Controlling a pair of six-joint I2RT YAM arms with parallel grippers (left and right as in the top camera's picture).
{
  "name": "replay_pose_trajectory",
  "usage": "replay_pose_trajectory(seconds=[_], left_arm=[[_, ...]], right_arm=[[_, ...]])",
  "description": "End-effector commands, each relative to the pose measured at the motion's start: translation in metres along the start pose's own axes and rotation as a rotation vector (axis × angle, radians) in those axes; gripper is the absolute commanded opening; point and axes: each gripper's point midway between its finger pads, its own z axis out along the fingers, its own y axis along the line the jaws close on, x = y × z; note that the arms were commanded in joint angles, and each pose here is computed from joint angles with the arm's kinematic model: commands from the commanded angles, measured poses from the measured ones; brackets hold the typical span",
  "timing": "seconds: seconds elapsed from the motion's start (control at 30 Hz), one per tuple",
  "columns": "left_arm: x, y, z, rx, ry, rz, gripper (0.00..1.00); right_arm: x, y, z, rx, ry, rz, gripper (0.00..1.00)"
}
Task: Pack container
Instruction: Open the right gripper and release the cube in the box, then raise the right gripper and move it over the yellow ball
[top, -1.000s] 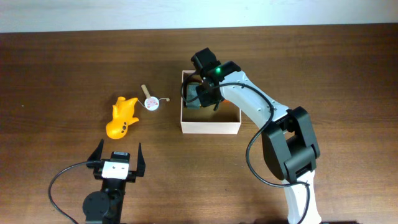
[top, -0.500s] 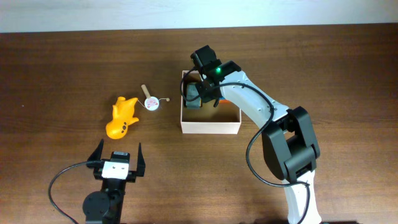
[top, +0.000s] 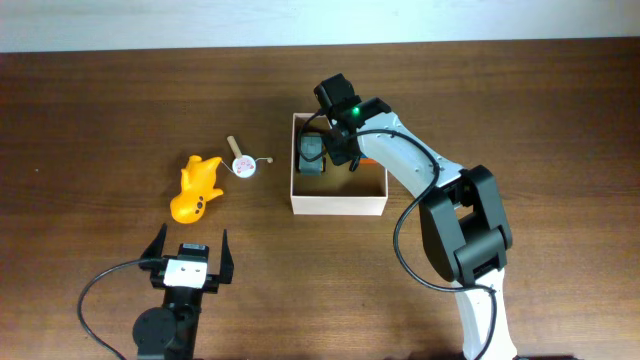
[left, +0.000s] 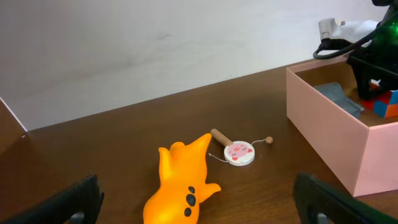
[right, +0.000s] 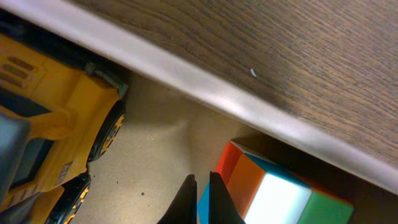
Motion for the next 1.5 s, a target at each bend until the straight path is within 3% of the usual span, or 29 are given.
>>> replay_pose_trajectory(seconds=[0.0, 0.3, 0.47, 0.53, 0.7, 0.83, 1.07, 1.3, 1.47], left_arm=[[0.002, 0.001, 0.0, -0.007, 0.004, 0.015, 0.99], [0.002, 0.001, 0.0, -0.007, 0.004, 0.015, 0.99], [0.002, 0.001, 0.0, -0.007, 0.004, 0.015, 0.99], [0.002, 0.001, 0.0, -0.007, 0.004, 0.015, 0.99], [0.002, 0.001, 0.0, -0.007, 0.004, 0.015, 0.99], [0.002, 0.001, 0.0, -0.007, 0.004, 0.015, 0.99], [0.002, 0.001, 0.0, -0.007, 0.004, 0.015, 0.99], [0.002, 0.001, 0.0, -0.007, 0.004, 0.015, 0.99], [0.002, 0.001, 0.0, -0.007, 0.004, 0.015, 0.99]], right_arm=[[0.003, -0.011, 0.004, 0.045, 0.011, -0.008, 0.04], [0.001, -0.002, -0.006, -0.006, 0.017, -0.014, 0.04], [-0.018, 0.011, -0.058, -0.093, -0.01, -0.023, 0.09], [-0.027, 0.011, -0.084, -0.105, -0.023, -0.026, 0.19], [-0.037, -0.002, -0.15, -0.105, -0.038, 0.039, 0.58], [-0.018, -0.032, -0.191, -0.082, 0.027, 0.201, 0.71], [0.021, -0.081, -0.191, 0.01, 0.17, 0.336, 0.72], [0.042, -0.091, -0.178, 0.026, 0.254, 0.357, 0.72], [0.08, -0.104, -0.167, 0.061, 0.377, 0.407, 0.7]])
